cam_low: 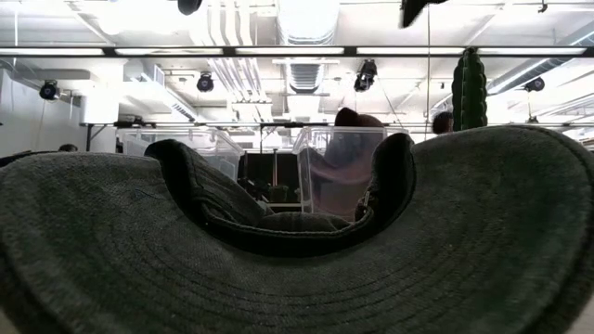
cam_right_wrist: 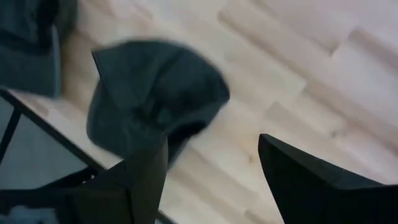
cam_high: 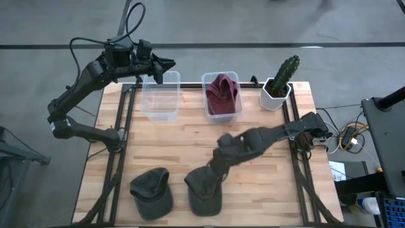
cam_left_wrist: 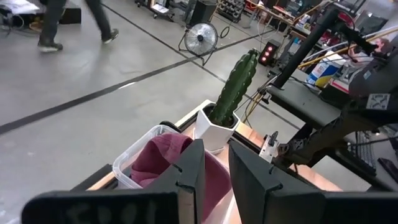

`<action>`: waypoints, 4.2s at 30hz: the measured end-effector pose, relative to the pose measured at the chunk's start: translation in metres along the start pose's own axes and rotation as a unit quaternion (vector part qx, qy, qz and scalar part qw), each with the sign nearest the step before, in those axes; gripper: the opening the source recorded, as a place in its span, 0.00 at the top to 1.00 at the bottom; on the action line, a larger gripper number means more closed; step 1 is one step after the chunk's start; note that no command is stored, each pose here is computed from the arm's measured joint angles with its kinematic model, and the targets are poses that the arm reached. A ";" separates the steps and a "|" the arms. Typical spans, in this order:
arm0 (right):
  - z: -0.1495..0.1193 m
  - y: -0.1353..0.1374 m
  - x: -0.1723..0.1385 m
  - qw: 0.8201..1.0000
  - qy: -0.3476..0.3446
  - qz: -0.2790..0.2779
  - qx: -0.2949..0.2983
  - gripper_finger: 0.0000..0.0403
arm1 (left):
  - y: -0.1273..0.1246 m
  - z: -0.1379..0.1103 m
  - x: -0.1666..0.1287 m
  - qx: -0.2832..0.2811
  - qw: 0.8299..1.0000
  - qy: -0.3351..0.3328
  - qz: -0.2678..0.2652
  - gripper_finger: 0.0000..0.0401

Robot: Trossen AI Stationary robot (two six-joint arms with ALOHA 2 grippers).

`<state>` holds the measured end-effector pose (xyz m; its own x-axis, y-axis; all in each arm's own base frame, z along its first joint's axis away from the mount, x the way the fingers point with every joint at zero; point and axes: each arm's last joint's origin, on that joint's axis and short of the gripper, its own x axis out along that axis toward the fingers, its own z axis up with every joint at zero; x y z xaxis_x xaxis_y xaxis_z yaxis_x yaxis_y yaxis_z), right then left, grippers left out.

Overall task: Pick & Place hat
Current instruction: Put the right black cap into the left transparent bin

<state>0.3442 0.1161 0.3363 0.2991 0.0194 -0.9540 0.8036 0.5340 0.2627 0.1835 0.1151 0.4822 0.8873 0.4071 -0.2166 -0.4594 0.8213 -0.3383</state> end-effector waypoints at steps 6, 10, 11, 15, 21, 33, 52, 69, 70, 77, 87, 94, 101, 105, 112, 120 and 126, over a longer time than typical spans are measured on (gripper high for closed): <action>-0.035 0.003 0.013 0.999 0.036 -0.009 0.009 0.41 | 0.000 -0.001 0.000 -0.008 1.000 0.004 0.002 0.83; -0.054 0.008 0.026 0.998 0.058 0.011 0.027 0.43 | 0.001 -0.002 0.000 -0.009 1.000 0.008 0.003 0.83; -0.059 0.010 0.030 0.997 0.059 0.022 0.036 0.43 | 0.001 -0.002 0.000 -0.009 1.000 0.008 0.003 0.83; -0.076 0.018 0.048 0.993 0.056 0.072 0.074 0.44 | 0.001 -0.002 0.000 -0.009 1.000 0.010 0.004 0.83; -0.096 0.018 0.082 0.981 0.071 0.121 0.136 0.44 | 0.001 -0.002 0.000 0.003 1.000 0.010 0.004 0.83; -0.109 -0.007 0.131 0.972 0.045 0.128 0.189 0.44 | 0.001 -0.002 0.000 0.025 1.000 0.010 0.004 0.83; -0.101 -0.011 0.161 0.966 0.039 0.153 0.205 0.61 | 0.001 -0.004 0.000 0.025 0.999 0.021 0.007 0.83; -0.068 -0.011 0.113 0.943 -0.078 0.225 0.232 0.97 | 0.000 -0.004 -0.006 0.025 0.999 0.018 0.006 0.83; -0.062 -0.013 0.106 0.939 -0.098 0.233 0.233 0.97 | 0.000 -0.003 -0.008 0.028 0.999 0.015 0.005 0.83; -0.024 -0.026 0.053 0.900 -0.248 0.272 0.233 0.97 | -0.006 0.001 -0.035 0.060 0.998 -0.016 -0.004 0.83; 0.031 -0.037 -0.005 0.859 -0.407 0.245 0.190 0.97 | -0.014 0.003 -0.083 0.020 0.998 -0.057 -0.029 0.83; 0.080 -0.041 -0.051 0.834 -0.492 0.202 0.145 0.97 | -0.019 0.000 -0.111 0.036 0.995 -0.079 -0.048 0.83; 0.115 -0.051 -0.111 0.799 -0.568 0.169 0.104 0.97 | -0.021 0.000 -0.124 0.061 0.992 -0.097 -0.057 0.83; 0.126 -0.048 -0.133 0.784 -0.594 0.164 0.079 0.97 | -0.023 0.000 -0.118 0.079 0.990 -0.088 -0.075 0.83; 0.143 -0.029 -0.151 0.768 -0.615 0.175 0.048 0.97 | -0.026 0.005 -0.100 0.096 0.987 -0.095 -0.092 0.83; 0.161 -0.002 -0.153 0.757 -0.634 0.155 0.017 0.97 | -0.026 0.006 -0.080 0.116 0.985 -0.082 -0.093 0.83; 0.166 0.007 -0.159 0.754 -0.641 0.141 0.001 0.97 | -0.026 0.006 -0.082 0.123 0.984 -0.086 -0.092 0.83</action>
<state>0.3873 -0.0237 0.5140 0.7094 -0.7019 0.0637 0.6150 0.6606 0.4306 0.1233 0.0632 0.5146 0.9577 0.2877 -0.0070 -0.2864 0.9504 -0.1210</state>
